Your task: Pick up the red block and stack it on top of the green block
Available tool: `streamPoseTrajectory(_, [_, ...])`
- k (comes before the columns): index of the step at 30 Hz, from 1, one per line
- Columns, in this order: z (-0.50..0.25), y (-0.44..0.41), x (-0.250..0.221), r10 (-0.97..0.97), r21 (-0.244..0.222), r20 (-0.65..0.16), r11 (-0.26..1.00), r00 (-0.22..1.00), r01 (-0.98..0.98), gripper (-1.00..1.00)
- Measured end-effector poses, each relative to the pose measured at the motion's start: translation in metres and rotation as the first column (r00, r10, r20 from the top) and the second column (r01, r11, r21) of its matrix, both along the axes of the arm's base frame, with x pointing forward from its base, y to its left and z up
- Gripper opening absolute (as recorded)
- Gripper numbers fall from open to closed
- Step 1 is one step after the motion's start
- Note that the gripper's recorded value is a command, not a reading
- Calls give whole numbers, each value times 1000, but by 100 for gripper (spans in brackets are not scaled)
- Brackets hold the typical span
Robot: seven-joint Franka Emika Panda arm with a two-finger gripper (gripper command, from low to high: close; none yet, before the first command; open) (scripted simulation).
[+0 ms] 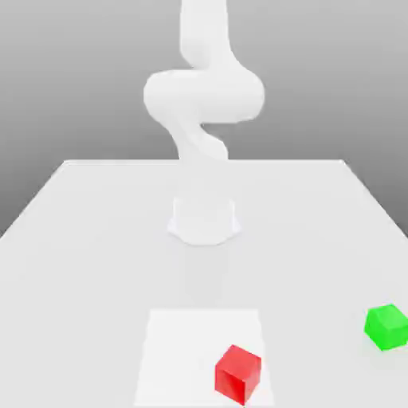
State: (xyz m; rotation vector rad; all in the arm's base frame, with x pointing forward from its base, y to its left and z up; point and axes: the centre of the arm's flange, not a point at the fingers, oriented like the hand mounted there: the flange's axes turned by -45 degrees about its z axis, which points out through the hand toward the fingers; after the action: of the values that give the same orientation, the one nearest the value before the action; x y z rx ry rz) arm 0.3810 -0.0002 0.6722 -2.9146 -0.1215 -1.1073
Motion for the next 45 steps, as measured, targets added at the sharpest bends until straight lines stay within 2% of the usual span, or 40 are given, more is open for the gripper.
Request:
streamPoseTrajectory(6, [-107, 12, 67, 210, -41, -174, 975, 962, -220, 0])
streamPoseTrajectory(12, [-222, 31, 103, 381, -62, -336, 904, 862, -423, 0])
streamPoseTrajectory(18, [-337, 49, 110, 507, -66, -490, 790, 709, -610, 0])
streamPoseTrajectory(24, [-442, 51, 91, 569, -54, -635, 642, 523, -765, 0])
streamPoseTrajectory(29, [-509, 50, 87, 575, -50, -661, 607, 482, -793, 0])
streamPoseTrajectory(30, [-521, 50, 86, 575, -49, -662, 608, 481, -793, -100])
streamPoseTrajectory(37, [-523, 50, 86, 575, -47, -663, 607, 480, -793, -100])
streamPoseTrajectory(42, [-469, 54, 85, 579, -46, -663, 602, 475, -797, -100])
streamPoseTrajectory(45, [-456, 124, 72, 641, -37, -661, 491, 389, -871, -100])
